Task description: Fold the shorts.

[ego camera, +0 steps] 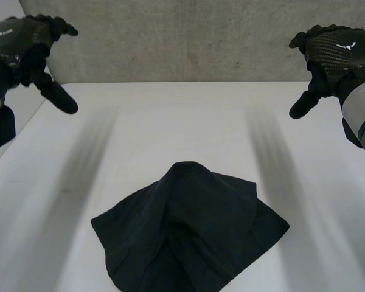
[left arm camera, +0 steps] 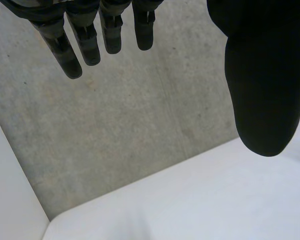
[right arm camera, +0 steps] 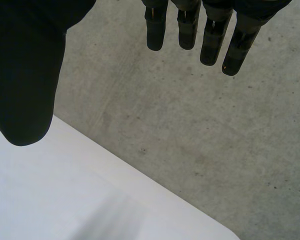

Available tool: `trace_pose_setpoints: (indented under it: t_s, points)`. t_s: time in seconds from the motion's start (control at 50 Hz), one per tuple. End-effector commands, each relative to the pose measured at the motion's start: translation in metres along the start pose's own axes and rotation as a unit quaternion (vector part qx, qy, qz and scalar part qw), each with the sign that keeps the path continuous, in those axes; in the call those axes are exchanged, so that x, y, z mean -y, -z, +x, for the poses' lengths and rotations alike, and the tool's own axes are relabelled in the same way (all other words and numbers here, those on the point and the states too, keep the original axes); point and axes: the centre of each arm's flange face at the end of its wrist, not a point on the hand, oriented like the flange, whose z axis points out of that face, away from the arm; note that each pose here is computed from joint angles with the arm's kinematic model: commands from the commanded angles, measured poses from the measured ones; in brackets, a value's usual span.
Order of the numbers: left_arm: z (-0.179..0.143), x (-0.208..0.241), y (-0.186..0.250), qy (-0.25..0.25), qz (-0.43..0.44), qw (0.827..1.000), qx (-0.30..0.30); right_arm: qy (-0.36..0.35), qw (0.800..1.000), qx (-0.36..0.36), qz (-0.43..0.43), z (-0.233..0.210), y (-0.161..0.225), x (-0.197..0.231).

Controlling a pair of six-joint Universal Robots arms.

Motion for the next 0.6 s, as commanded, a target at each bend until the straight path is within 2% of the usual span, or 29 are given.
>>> trace_pose_setpoints:
  t_s: [0.02, 0.12, 0.18, 0.24, 0.32, 0.48, 0.6]
  points:
    - [0.005, -0.023, 0.011, -0.003, -0.032, 0.999, -0.011, 0.008, 1.0, 0.022, -0.007, -0.005, 0.001, -0.006]
    - [0.01, -0.06, 0.016, -0.029, -0.081, 0.996, -0.028, 0.013, 0.994, 0.098, -0.046, -0.023, 0.012, -0.04]
    - [0.021, -0.097, 0.023, -0.116, -0.103, 0.985, -0.075, 0.013, 0.984, 0.156, -0.08, -0.03, 0.021, -0.072]
    - [0.024, -0.125, 0.026, -0.184, -0.108, 0.973, -0.093, 0.006, 0.981, 0.17, -0.089, -0.027, 0.023, -0.091]
    - [0.027, -0.154, 0.027, -0.24, -0.121, 0.957, -0.106, 0.004, 0.982, 0.173, -0.078, -0.027, 0.023, -0.103]
    - [0.031, -0.197, 0.03, -0.248, -0.179, 0.943, -0.128, 0.007, 0.982, 0.171, -0.076, -0.028, 0.023, -0.11]
    - [0.031, -0.212, 0.027, -0.248, -0.178, 0.944, -0.127, 0.004, 0.98, 0.176, -0.089, -0.031, 0.023, -0.118]
